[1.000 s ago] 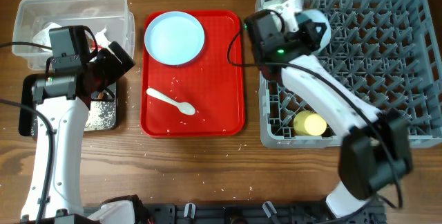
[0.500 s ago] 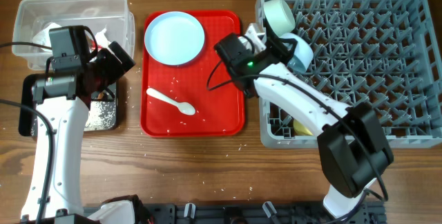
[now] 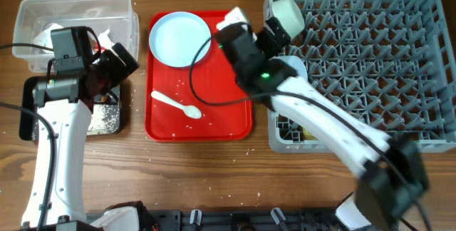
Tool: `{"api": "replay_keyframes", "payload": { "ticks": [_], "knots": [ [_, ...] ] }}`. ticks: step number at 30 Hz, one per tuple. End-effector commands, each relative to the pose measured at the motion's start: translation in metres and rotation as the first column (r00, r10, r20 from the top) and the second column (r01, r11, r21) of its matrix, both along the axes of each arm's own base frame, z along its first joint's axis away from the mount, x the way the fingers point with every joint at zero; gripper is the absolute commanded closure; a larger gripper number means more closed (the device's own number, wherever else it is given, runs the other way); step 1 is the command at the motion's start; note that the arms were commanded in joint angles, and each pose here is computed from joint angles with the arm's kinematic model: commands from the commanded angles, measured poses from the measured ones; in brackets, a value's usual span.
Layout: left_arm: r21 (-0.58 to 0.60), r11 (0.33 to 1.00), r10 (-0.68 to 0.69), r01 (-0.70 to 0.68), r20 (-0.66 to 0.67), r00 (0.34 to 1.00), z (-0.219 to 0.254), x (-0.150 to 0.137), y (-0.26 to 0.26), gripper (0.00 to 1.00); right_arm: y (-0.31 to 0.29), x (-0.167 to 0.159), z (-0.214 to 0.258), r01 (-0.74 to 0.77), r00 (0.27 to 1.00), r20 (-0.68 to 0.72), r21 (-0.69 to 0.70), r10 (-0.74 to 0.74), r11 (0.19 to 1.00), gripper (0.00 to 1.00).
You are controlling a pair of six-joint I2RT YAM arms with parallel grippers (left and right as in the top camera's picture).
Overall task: Sort waste into correct bins and load items into the dishwasher rack
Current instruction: 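Grasp the edge of the white plate with the right gripper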
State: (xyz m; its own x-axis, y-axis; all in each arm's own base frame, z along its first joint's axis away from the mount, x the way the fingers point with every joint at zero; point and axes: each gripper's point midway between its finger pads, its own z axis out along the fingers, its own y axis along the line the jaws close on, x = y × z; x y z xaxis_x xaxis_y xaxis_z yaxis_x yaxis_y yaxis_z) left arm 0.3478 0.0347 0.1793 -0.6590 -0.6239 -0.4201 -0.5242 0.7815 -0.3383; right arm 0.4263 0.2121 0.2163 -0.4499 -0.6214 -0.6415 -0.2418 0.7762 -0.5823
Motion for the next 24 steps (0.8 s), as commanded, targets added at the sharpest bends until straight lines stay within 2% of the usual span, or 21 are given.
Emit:
{"api": "replay_keyframes", "payload": {
  "ticks": [1, 2, 3, 4, 6, 8, 9, 11, 15, 17, 19, 21, 24],
  "knots": [
    [0.011, 1.000, -0.013, 0.013, -0.007, 1.000, -0.002, 0.000, -0.001, 0.00, 0.098, -0.050, 0.036, -0.354, 0.891, -0.055, 0.535, 0.450, 0.767, 0.00],
    [0.011, 1.000, -0.013, 0.013, -0.007, 1.000, -0.002, 0.000, -0.001, 0.00, 0.120, -0.069, 0.036, -0.413, 0.816, -0.073, 0.619, 0.573, 0.668, 0.00],
    [0.011, 1.000, -0.013, 0.013, -0.007, 1.000, -0.002, 0.000, -0.001, 0.00, 0.130, -0.073, 0.031, -0.362, 0.805, -0.100, 0.699, 0.585, 0.617, 0.00],
    [0.011, 1.000, -0.013, 0.013, -0.007, 1.000, -0.002, 0.000, -0.001, 0.00, 0.132, -0.068, 0.008, -0.123, 0.847, -0.224, 0.800, 0.482, 0.588, 0.01],
    [0.011, 1.000, -0.013, 0.013, -0.007, 1.000, -0.002, 0.000, -0.001, 0.00, 0.133, -0.072, -0.031, 0.058, 0.827, -0.374, 0.799, 0.420, 0.598, 0.10],
    [0.011, 1.000, -0.013, 0.013, -0.007, 1.000, -0.002, 0.000, -0.001, 0.00, 0.131, -0.084, -0.063, 0.145, 0.802, -0.478, 0.737, 0.357, 0.661, 0.21],
    [0.011, 1.000, -0.013, 0.013, -0.007, 1.000, -0.002, 0.000, -0.001, 0.00, 0.122, -0.087, -0.074, 0.266, 0.802, -0.541, 0.704, 0.255, 0.658, 0.28],
    [0.011, 1.000, -0.013, 0.013, -0.007, 1.000, -0.002, 0.000, -0.001, 0.00, 0.123, -0.090, -0.072, 0.350, 0.782, -0.581, 0.710, 0.226, 0.611, 0.41],
    [0.011, 1.000, -0.013, 0.013, -0.007, 1.000, -0.002, 0.000, -0.001, 0.00, 0.125, -0.053, -0.026, 0.379, 0.818, -0.538, 0.769, 0.202, 0.515, 0.43],
    [0.011, 1.000, -0.013, 0.013, -0.007, 1.000, -0.002, 0.000, -0.001, 0.00, 0.113, -0.020, -0.063, 0.475, 0.791, -0.597, 0.735, 0.131, 0.484, 0.44],
    [0.011, 1.000, -0.013, 0.013, -0.007, 1.000, -0.002, 0.000, -0.001, 0.00, 0.115, -0.003, -0.109, 0.534, 0.752, -0.651, 0.691, 0.100, 0.488, 0.46],
    [0.011, 1.000, -0.013, 0.013, -0.008, 1.000, -0.002, 0.000, -0.001, 0.00, 0.128, 0.013, -0.151, 0.558, 0.743, -0.664, 0.686, 0.086, 0.467, 0.48],
    [0.011, 1.000, -0.013, 0.013, -0.007, 1.000, -0.002, 0.000, -0.001, 0.00, 0.129, 0.027, -0.171, 0.561, 0.762, -0.646, 0.695, 0.049, 0.449, 0.48]
  ]
}}
